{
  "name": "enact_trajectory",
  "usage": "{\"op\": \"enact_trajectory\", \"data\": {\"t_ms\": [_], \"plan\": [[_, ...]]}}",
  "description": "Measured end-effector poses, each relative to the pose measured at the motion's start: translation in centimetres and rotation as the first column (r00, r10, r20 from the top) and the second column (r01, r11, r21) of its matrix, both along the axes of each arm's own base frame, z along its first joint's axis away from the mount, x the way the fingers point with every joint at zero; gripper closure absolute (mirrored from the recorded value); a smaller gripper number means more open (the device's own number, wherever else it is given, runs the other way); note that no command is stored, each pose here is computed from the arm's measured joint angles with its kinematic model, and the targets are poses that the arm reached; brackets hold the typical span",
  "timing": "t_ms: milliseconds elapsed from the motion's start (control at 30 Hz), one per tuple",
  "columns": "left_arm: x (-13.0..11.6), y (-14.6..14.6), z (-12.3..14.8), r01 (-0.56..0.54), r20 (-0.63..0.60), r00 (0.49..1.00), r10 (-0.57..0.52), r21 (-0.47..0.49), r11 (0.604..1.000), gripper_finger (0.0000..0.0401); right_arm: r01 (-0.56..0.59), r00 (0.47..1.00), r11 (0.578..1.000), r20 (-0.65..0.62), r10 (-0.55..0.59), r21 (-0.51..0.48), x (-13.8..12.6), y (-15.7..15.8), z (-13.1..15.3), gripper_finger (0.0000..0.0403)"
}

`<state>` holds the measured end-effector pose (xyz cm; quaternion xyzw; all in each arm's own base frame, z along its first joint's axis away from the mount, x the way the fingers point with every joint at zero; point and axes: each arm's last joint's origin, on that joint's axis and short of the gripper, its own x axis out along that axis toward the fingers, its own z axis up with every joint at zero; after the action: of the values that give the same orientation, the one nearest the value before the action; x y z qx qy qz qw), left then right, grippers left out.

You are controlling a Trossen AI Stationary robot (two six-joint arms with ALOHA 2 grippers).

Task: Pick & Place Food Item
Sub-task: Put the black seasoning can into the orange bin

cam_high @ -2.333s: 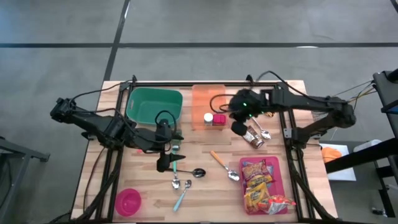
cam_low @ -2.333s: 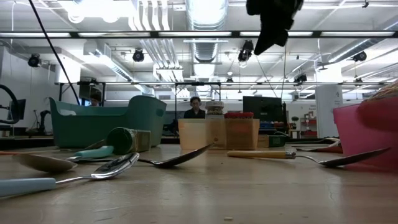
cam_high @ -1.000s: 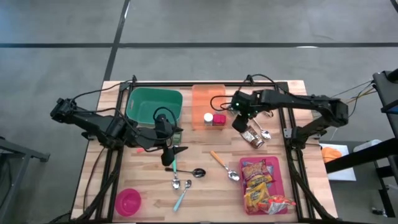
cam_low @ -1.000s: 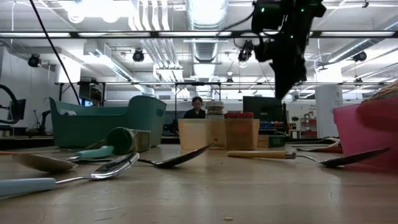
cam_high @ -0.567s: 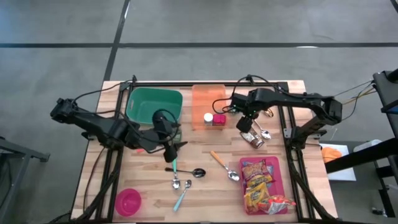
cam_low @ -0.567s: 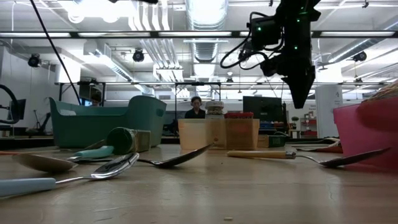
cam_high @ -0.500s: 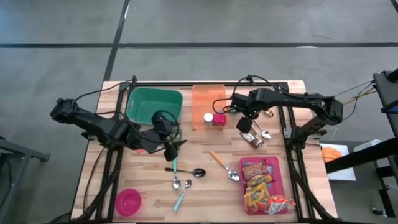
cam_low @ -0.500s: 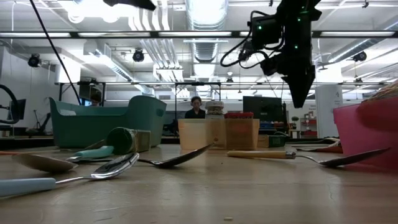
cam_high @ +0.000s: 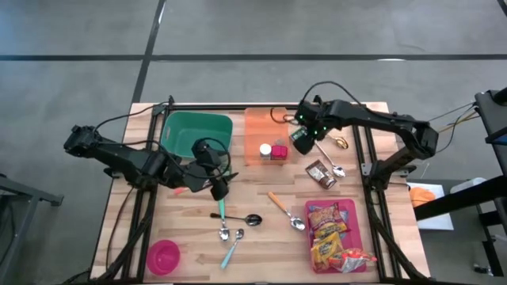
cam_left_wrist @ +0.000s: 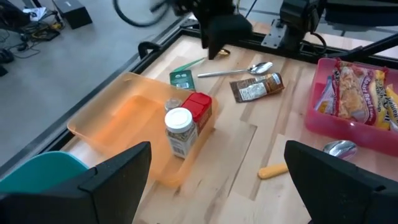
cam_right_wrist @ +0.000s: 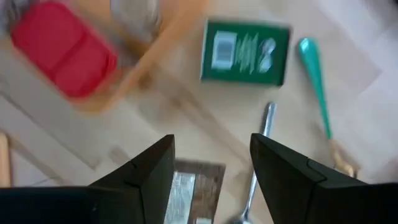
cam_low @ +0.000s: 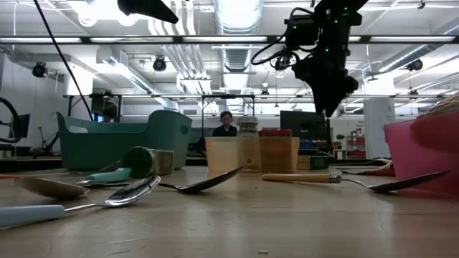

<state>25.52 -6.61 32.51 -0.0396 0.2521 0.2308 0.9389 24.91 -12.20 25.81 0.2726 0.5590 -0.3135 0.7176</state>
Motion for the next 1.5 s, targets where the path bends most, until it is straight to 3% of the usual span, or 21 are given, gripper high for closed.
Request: {"op": "enact_trajectory", "data": {"t_ms": [233, 367, 500, 633, 933, 1100, 1233, 1267, 1333, 1400, 1433, 1500], "plan": [[0.0, 0.0, -0.1, -0.002, -0.006, 1.0, 0.002, 0.001, 1.0, 0.0031, 0.069, 0.994, 0.997, 0.087, -0.071, 0.023, 1.2, -3.8, 1.0, 0.0196], [-0.2, 0.1, -0.2, -0.002, -0.026, 1.0, 0.002, 0.007, 1.0, 0.0031, -0.14, 0.99, 0.989, 0.021, 0.139, 0.05, 2.5, -5.1, 0.8, 0.0196], [-0.3, 0.1, -0.3, -0.002, -0.046, 0.999, 0.002, 0.014, 1.0, 0.0031, -0.377, 0.923, 0.923, -0.058, 0.381, 0.071, 3.5, -5.7, 0.5, 0.0196], [-0.3, 0.1, -0.4, -0.002, -0.052, 0.999, 0.002, 0.015, 1.0, 0.0031, -0.428, 0.892, 0.895, -0.103, 0.441, 0.123, 3.9, -6.0, 0.1, 0.0196], [-0.3, 0.1, -0.4, -0.002, -0.052, 0.999, 0.003, 0.016, 1.0, 0.0031, -0.421, 0.891, 0.895, -0.117, 0.438, 0.146, 3.8, -5.9, 0.0, 0.0196], [-0.3, 0.1, -0.4, -0.006, -0.048, 0.999, 0.007, 0.01, 1.0, 0.0031, -0.301, 0.945, 0.946, -0.095, 0.313, 0.121, 4.1, -6.1, 0.6, 0.0196], [-0.3, 0.1, -0.3, -0.008, -0.041, 0.999, 0.009, 0.006, 1.0, 0.0031, -0.124, 0.985, 0.987, -0.111, 0.136, 0.103, 3.9, -6.2, 0.8, 0.0196], [-0.3, 0.1, -0.3, -0.011, -0.038, 0.999, 0.011, 0.001, 1.0, 0.0031, -0.132, 0.983, 0.987, -0.117, 0.142, 0.093, 3.9, -6.2, 0.8, 0.0196], [-0.3, 0.1, -0.3, -0.015, -0.034, 0.999, 0.015, -0.005, 1.0, 0.0031, -0.269, 0.951, 0.959, -0.131, 0.278, 0.087, 4.0, -6.3, 0.7, 0.0196], [-0.3, 0.1, -0.3, -0.017, -0.033, 0.999, 0.017, -0.007, 1.0, 0.0031, -0.435, 0.882, 0.895, -0.153, 0.445, 0.096, 3.8, -6.2, 0.6, 0.0196], [-0.3, 0.1, -0.3, -0.017, -0.033, 0.999, 0.017, -0.007, 1.0, 0.0031, -0.482, 0.856, 0.87, -0.159, 0.493, 0.101, 3.8, -6.1, 0.5, 0.0196], [-0.3, 0.1, -0.3, -0.017, -0.033, 0.999, 0.016, -0.007, 1.0, 0.0031, -0.488, 0.855, 0.868, -0.15, 0.496, 0.091, 3.9, -6.2, 0.5, 0.0196]]}}
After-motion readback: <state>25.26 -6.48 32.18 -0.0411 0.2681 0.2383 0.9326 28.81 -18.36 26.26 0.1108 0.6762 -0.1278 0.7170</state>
